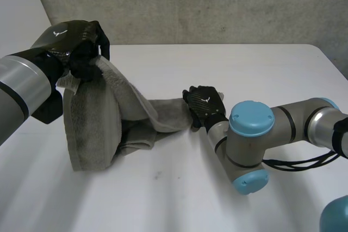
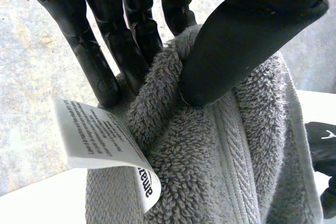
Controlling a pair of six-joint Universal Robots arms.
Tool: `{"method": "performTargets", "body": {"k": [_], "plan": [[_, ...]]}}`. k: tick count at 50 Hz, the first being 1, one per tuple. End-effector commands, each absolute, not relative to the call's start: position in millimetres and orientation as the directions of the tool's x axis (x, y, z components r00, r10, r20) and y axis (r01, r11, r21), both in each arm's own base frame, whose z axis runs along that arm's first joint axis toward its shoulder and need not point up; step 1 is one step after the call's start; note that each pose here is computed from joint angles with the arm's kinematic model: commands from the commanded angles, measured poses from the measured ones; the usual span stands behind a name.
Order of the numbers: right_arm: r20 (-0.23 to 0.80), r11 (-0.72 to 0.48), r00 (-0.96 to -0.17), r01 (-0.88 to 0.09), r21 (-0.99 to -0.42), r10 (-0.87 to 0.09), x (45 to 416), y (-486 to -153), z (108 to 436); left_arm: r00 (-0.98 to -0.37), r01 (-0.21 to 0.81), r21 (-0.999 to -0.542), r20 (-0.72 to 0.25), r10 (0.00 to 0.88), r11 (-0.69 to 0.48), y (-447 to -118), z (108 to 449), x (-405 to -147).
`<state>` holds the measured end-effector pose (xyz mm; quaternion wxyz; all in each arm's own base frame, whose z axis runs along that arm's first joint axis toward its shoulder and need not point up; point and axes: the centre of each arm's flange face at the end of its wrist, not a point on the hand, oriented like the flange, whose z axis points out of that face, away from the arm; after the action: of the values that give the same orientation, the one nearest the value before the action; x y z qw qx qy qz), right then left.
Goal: Fold the towel.
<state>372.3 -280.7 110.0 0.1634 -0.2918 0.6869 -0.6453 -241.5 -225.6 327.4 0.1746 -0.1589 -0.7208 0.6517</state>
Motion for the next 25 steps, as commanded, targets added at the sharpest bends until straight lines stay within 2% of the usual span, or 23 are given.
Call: {"method": "performTargets", "body": {"k": [1, 8, 19, 25], "plan": [[0.146, -0.014, -0.757, -0.178, -0.984, -0.637, 376.3, -281.2, 107.3, -0.895, -0.019, -0.994, 0.065, 0.441, 0.11, -227.6, 329.2, -236.6], [0.141, -0.014, -0.74, -0.176, -0.984, -0.657, 380.1, -282.2, 108.1, -0.896, -0.064, -0.993, 0.103, 0.432, 0.103, -227.7, 337.5, -233.9], [0.125, 0.065, -0.731, -0.226, -0.972, -0.671, 374.6, -274.2, 111.0, -0.898, -0.096, -0.995, 0.104, 0.429, 0.039, -230.8, 366.5, -232.0], [0.05, 0.116, -0.743, -0.169, -0.979, -0.667, 373.3, -271.6, 120.0, -0.897, -0.098, -0.994, 0.107, 0.43, 0.042, -228.3, 371.4, -231.6]]}}
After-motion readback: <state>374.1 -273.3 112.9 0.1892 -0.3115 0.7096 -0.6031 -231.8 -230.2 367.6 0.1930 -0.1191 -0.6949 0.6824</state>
